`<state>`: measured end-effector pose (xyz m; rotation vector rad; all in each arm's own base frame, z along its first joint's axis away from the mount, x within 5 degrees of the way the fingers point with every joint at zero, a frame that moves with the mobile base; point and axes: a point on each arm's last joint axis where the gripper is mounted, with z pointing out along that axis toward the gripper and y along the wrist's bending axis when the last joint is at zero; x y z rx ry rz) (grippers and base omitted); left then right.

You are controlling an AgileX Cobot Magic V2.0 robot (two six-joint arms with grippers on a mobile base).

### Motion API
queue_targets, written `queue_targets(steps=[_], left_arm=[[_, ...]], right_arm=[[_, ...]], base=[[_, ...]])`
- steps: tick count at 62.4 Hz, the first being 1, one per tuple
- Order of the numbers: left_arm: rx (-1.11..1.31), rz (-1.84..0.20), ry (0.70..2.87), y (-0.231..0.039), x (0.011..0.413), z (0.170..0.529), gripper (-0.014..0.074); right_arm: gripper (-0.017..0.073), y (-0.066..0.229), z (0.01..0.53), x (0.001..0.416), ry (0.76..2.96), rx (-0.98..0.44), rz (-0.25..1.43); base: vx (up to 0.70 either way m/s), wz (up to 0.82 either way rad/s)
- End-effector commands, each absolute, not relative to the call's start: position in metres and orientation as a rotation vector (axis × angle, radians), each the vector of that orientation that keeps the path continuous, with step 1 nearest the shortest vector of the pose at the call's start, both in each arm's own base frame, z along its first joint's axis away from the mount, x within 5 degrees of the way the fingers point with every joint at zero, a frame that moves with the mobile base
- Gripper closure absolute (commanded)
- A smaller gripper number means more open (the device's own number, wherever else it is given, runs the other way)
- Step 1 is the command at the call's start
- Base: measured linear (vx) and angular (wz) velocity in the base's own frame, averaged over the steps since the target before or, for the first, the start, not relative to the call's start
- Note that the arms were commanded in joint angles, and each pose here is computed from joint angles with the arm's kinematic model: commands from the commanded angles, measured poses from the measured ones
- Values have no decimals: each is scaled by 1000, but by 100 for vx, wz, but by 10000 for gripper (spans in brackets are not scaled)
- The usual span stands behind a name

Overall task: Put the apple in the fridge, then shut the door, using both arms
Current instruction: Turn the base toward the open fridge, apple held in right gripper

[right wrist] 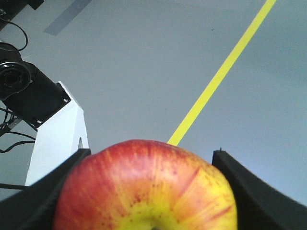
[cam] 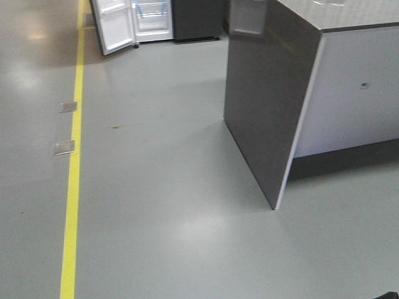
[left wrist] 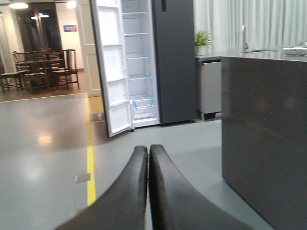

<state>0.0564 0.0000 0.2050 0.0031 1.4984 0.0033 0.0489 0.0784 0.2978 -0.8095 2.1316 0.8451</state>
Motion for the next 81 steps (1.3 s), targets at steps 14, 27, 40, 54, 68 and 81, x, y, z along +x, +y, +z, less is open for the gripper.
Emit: queue_targets(steps=[14, 27, 40, 54, 68, 81], left_arm=[[-10, -4, 1428, 0, 56, 206, 600], [-10, -4, 1428, 0, 56, 206, 600], [-10, -4, 1428, 0, 56, 206, 600], [-10, -4, 1428, 0, 56, 206, 600], [-10, -4, 1428, 0, 56, 206, 600], [-10, -4, 1428, 0, 56, 206, 600]], right_arm=[[198, 80, 310, 52, 2068, -762, 874], [198, 80, 310, 52, 2068, -762, 874], [198, 80, 310, 52, 2067, -764, 873], [198, 80, 310, 52, 2067, -764, 873], [198, 80, 310, 52, 2067, -764, 873], [198, 80, 310, 52, 2067, -764, 873]], base=[[8, 32], [8, 30], [9, 23], [10, 17], [11, 9], [13, 2]])
